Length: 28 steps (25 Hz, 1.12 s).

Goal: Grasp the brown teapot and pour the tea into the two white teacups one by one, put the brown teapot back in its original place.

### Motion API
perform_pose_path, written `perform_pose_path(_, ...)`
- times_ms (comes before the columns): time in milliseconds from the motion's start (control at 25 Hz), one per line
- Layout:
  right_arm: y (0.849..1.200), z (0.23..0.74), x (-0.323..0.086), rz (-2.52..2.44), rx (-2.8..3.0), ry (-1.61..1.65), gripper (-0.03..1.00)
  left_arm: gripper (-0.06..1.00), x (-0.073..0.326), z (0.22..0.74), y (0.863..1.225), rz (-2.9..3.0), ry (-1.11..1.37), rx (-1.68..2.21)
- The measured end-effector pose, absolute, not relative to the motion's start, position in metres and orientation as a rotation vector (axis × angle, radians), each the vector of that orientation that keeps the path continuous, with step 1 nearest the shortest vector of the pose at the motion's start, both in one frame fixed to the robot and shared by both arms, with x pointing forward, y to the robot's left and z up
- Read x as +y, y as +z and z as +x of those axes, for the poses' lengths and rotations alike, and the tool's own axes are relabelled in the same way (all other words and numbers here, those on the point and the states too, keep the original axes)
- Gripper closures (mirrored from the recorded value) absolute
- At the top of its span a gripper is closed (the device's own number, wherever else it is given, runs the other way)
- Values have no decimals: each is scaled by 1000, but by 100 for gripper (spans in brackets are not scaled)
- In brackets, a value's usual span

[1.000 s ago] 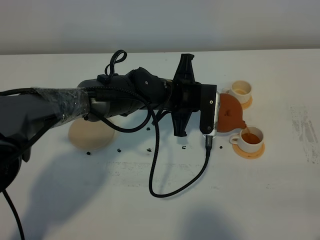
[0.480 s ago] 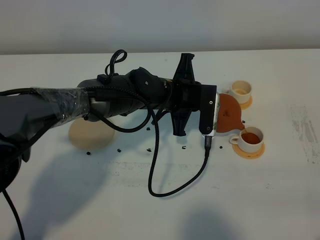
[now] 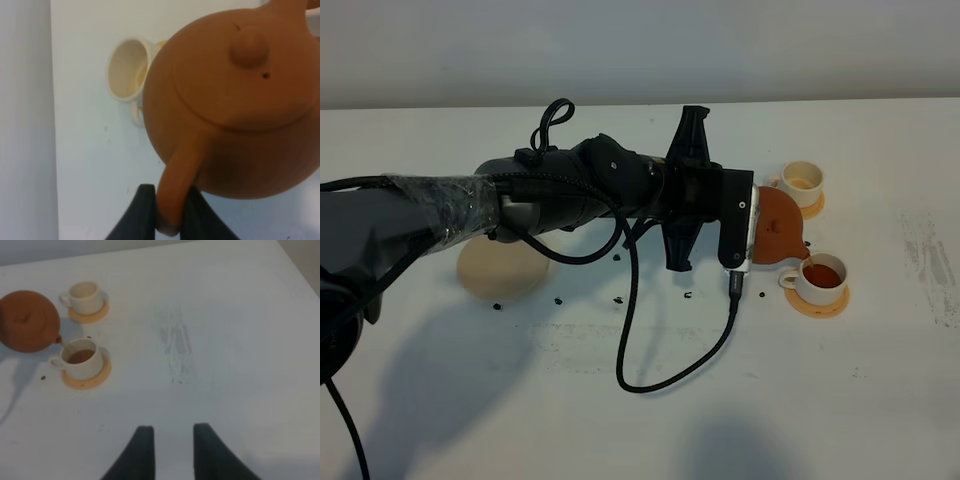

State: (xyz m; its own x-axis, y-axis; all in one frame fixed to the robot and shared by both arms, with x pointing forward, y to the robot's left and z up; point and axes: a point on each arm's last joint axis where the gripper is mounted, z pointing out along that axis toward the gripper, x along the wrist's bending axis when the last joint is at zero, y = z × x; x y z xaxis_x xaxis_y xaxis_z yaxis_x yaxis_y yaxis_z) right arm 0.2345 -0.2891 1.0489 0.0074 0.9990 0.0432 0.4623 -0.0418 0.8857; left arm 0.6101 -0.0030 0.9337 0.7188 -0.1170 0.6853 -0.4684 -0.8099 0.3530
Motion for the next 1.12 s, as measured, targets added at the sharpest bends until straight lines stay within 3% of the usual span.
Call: perform_pose_path(1120, 1049, 234, -289, 1589, 1536, 977, 74, 86, -7, 609, 936, 2403, 935, -516)
